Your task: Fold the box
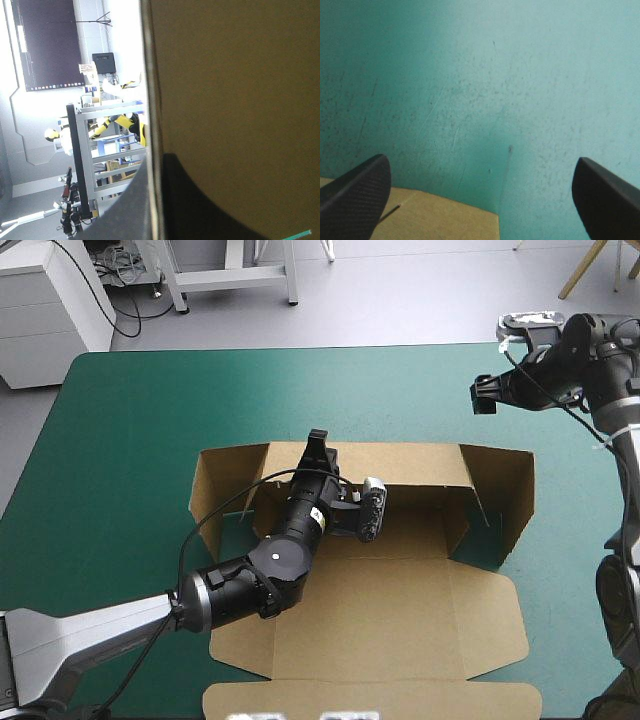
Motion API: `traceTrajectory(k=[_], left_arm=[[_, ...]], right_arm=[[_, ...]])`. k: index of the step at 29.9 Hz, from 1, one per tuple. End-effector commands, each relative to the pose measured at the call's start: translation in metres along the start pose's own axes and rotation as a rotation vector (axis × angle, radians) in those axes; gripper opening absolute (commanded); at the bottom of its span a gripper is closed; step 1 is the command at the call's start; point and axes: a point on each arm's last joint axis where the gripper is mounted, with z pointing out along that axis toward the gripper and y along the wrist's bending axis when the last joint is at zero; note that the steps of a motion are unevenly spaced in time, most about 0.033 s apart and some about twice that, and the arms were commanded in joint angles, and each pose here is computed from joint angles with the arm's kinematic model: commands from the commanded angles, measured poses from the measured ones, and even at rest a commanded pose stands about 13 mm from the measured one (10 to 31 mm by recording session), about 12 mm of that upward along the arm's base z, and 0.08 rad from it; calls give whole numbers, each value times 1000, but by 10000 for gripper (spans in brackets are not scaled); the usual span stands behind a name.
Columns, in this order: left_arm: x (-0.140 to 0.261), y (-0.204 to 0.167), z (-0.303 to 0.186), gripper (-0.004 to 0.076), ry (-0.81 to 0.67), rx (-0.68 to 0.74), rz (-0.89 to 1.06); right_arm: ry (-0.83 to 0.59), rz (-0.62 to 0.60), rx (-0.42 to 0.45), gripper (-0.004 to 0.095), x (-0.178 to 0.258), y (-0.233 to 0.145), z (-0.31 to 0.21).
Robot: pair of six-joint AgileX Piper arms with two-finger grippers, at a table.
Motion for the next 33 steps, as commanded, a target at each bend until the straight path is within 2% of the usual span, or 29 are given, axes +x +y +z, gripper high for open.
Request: traceTrajectory(k=[1, 7, 17, 21, 33], left_arm=[[2, 21, -11, -10, -1, -86, -8], [2, 21, -11, -10, 5, -90, -36], [2, 21, -11, -10, 7, -91, -35], [2, 21, -11, -10, 7, -91, -35], [2, 21, -11, -10, 7, -91, -35]], right_arm=[[-54, 17, -28, 888, 10, -8, -21], [31, 34, -31, 887, 37, -20, -11], [26, 93, -70, 887, 73, -24, -31], [-2, 102, -86, 886, 94, -17, -31], [-110, 105, -42, 887, 159, -5, -40]])
